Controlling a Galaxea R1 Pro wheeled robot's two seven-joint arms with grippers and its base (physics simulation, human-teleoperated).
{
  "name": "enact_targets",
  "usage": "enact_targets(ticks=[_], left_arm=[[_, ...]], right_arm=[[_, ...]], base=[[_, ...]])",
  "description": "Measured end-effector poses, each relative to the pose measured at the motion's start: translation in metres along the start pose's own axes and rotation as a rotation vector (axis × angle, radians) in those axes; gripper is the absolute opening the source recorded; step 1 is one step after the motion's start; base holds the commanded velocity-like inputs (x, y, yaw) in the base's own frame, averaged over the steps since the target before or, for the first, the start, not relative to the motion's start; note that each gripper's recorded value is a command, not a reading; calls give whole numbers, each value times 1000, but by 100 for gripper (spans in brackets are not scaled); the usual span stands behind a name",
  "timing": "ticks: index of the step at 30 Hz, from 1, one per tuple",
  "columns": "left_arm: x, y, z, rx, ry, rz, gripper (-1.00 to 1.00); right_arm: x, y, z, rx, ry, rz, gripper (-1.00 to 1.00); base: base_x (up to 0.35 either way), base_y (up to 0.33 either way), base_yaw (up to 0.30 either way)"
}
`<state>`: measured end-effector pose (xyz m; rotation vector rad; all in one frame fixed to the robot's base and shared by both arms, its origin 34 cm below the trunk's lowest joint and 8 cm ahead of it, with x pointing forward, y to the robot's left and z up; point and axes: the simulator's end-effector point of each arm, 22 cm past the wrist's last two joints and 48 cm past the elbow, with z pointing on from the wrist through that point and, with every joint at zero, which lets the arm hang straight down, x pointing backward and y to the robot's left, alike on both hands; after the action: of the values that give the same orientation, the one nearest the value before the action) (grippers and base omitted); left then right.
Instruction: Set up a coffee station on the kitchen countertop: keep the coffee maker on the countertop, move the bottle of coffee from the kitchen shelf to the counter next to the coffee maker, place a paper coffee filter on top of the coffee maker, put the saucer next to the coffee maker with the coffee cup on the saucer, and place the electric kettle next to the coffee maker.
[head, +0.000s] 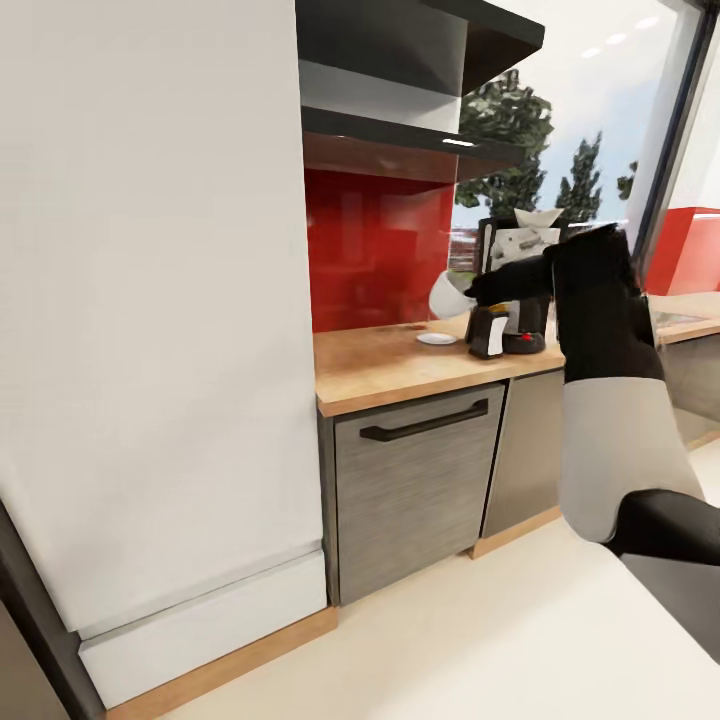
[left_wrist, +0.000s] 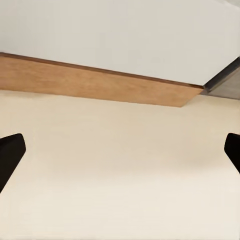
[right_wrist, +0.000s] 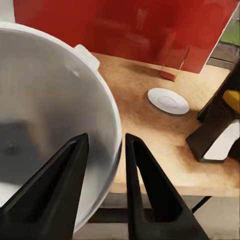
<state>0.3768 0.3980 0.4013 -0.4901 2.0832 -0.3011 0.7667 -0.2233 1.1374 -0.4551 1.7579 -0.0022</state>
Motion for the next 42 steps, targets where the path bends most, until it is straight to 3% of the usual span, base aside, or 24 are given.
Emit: enact_targets(ticks=[8,11,12,16,20,22,23,24,26,27,42], left_arm=[[0,-2,0,4,-1,1,100],[2,-2,0,3,1,-2,100],[2,-2,0,3,4,-3,100],[3,-2,0,4,8,-5,100],[8,-3,0,6,32,-20,100],[13,-3,0,6,52,-33,100],[15,-4,0,6,59,-38,100],[18,-5,0,6,67,-45,100],[20,-6,0,6,70,-49,100],[22,-6,0,6,73,-53,100],[24,-8,-1,5,76,-59,100]], right_arm=[[-17,15,13,51,-11,28,-100],[-7,4,35,145,64,51,-100],[-3,-8,41,208,102,47,-100],[3,-22,48,279,150,61,-100],[12,-40,52,350,183,129,-100],[15,-51,51,393,184,200,-100],[16,-49,52,389,179,243,-100],[22,-39,60,354,183,328,-100],[29,-37,62,358,196,377,-100],[36,-28,68,335,209,436,-100],[54,-8,81,287,259,468,-100]], base=[[0,0,0],[0,0,0],[0,0,0],[0,0,0],[0,0,0],[0,0,0],[84,0,0],[170,0,0],[158,0,0],[92,0,0],[99,0,0]])
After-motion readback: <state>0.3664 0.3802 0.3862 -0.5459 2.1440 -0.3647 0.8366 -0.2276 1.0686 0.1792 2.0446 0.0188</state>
